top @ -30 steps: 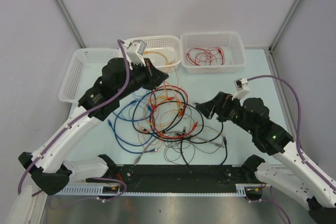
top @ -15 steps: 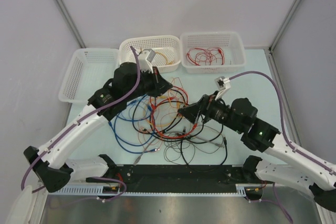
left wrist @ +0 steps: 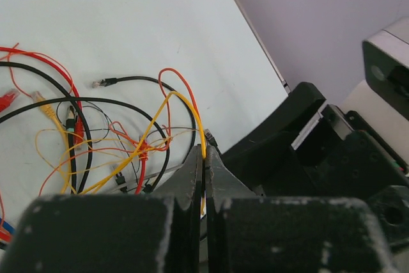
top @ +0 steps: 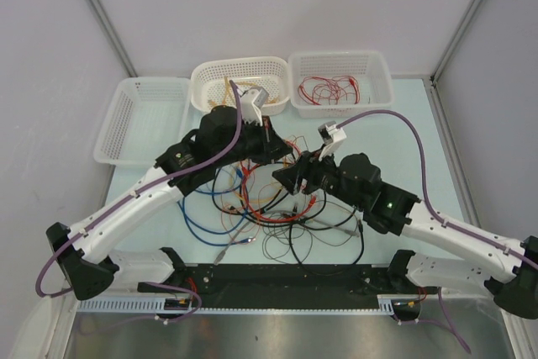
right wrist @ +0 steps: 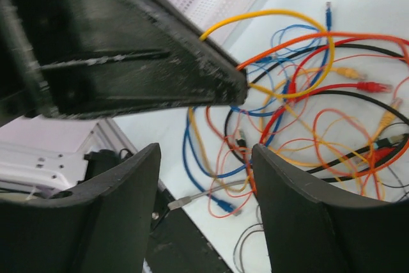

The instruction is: Untangle the cables

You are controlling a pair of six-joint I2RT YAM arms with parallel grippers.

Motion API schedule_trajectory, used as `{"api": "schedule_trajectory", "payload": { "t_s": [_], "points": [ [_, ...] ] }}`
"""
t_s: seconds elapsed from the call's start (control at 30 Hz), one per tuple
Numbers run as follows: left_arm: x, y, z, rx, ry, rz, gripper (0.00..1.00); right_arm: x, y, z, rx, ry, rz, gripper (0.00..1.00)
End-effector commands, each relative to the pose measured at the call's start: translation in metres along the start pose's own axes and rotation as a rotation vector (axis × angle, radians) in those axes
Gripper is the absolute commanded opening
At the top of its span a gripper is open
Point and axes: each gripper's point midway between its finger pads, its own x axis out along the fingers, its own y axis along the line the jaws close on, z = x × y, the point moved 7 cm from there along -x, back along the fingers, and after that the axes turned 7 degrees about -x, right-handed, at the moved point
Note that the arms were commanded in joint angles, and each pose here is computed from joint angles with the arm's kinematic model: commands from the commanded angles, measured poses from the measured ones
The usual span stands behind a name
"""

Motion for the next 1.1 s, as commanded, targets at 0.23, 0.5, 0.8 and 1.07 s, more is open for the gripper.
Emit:
{"api": "schedule_trajectory", "payload": {
  "t_s": [0.23,0.5,0.8,1.07],
  "points": [
    [-0.005,-0.008,0.002,0.006,-0.042,-0.01,0.04,0.006,0.001,0.02,-0.037,-0.082,-0.049,0.0],
    [-0.008,0.015,0.003,0.028,-0.09,0.167,0.55,-0.048,0.006,0.034,0.015,-0.077,-0.033,0.0],
    [-0.014,0.03,-0.01,0.03,-0.107,0.179,1.0,-0.076,0.009,0.05,0.029,-0.085,-0.056,0.0],
    [-0.031,0.014,-0.02,0.143,-0.174,-0.117,0.91,-0.072,0.008,0.055,0.075,-0.09,-0.073,0.0]
  ]
}}
